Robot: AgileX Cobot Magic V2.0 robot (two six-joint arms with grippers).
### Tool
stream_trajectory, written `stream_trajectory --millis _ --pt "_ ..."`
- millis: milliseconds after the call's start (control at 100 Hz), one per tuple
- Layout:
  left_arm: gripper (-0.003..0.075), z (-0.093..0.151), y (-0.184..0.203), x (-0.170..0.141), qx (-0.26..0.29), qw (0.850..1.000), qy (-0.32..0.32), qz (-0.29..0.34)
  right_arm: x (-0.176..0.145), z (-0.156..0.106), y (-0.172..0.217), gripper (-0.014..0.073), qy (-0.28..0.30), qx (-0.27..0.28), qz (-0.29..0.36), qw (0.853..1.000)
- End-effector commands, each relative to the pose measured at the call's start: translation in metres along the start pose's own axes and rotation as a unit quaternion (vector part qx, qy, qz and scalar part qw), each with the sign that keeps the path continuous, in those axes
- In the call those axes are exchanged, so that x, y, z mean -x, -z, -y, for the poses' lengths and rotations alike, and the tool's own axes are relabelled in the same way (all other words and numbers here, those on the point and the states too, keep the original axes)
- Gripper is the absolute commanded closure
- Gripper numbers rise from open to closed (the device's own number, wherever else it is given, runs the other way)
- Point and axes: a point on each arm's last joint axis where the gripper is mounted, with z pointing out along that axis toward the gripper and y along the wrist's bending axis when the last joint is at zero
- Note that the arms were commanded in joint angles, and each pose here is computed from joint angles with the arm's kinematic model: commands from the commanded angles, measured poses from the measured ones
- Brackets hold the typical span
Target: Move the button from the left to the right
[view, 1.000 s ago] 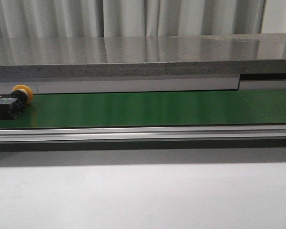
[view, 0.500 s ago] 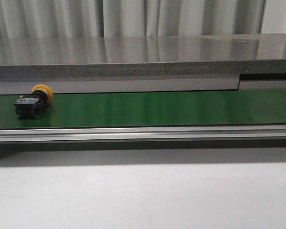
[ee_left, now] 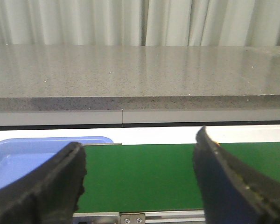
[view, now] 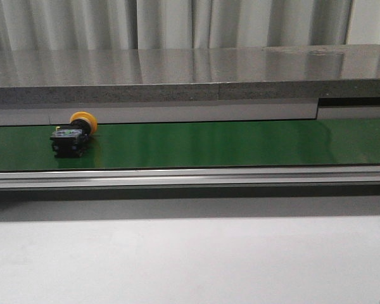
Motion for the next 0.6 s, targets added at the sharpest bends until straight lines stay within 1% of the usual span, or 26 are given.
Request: stream_trajectory --millis 0,100,220,290,590 --pt "0.0358 -0.0004 0.0008 0.0148 0.003 0.999 0.005 0.042 0.0136 0.0 0.0032 0.0663 -0.002 -0.001 0.06 0.998" --pt "0.0476 -0.0001 0.0007 0.0138 0.002 0.999 0.005 0.036 0.0136 0.0 0.0032 0.0663 -0.002 -0.001 0.06 0.998" --pt "0.0654 0.0 0.0007 0.0136 0.001 0.999 0.005 0.035 0.0136 0.0 0.0032 0.0663 -0.002 -0.001 0.06 0.998" --pt "0.0741 0.0 0.0007 0.0136 0.001 0.999 0.005 0.035 0.0137 0.0001 0.0032 0.0663 -0.002 -0.001 0.06 0.998" --pt "0.0741 0.0 0.0007 0.0136 0.001 0.999 0.005 0.035 0.0141 0.0001 0.0032 0.0663 -0.002 -0.001 0.063 0.998"
